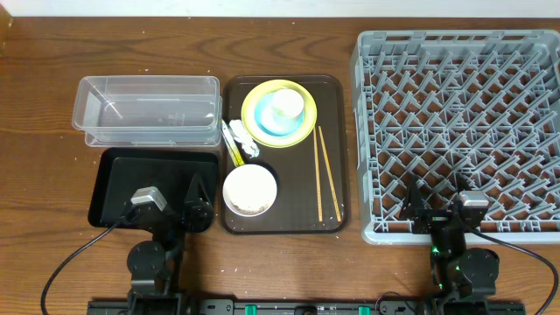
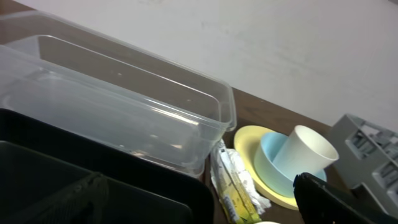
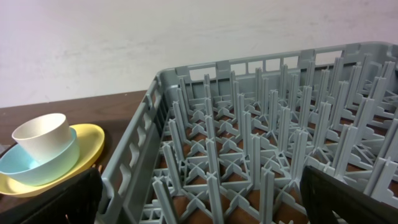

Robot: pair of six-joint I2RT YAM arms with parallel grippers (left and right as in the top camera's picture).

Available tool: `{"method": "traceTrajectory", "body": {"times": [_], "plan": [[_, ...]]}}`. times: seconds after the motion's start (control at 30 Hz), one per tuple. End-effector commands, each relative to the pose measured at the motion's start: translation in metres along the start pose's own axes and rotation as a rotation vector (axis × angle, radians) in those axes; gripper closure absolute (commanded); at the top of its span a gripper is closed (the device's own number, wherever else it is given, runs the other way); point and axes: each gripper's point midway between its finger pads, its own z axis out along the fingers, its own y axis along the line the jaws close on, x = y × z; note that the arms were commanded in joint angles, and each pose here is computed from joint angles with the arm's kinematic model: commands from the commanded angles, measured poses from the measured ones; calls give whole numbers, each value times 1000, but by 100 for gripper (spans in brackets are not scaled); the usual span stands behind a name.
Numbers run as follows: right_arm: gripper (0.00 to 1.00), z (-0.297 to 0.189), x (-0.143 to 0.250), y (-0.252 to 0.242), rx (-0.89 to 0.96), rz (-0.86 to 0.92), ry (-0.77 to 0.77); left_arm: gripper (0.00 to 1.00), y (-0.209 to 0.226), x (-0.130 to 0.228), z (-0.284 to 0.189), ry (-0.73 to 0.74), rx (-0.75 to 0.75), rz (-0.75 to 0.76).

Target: Sort waste into correct bins and load items into the dishwasher rack

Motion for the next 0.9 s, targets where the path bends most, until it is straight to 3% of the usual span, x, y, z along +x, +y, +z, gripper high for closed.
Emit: {"method": "traceTrajectory", "body": {"times": [0.0,0.17,0.47,0.6,0.77,0.87], "plan": [[1,0,1,-1,6,7,2,2,-9,13,0,55,60,-23],[1,0,1,-1,6,7,2,2,-56,-12,-13,42,285,-28],[1,0,1,-1,6,7,2,2,-88,-103,-41,141,197,-43],[1,0,1,-1,6,7,2,2,-103,-130,-41,340,130,-72],[1,0,1,-1,6,7,2,2,-111,-135,-40,718,-8,-131],[1,0,1,-1,6,7,2,2,-112,-138,-20,826,-61,-151]]}}
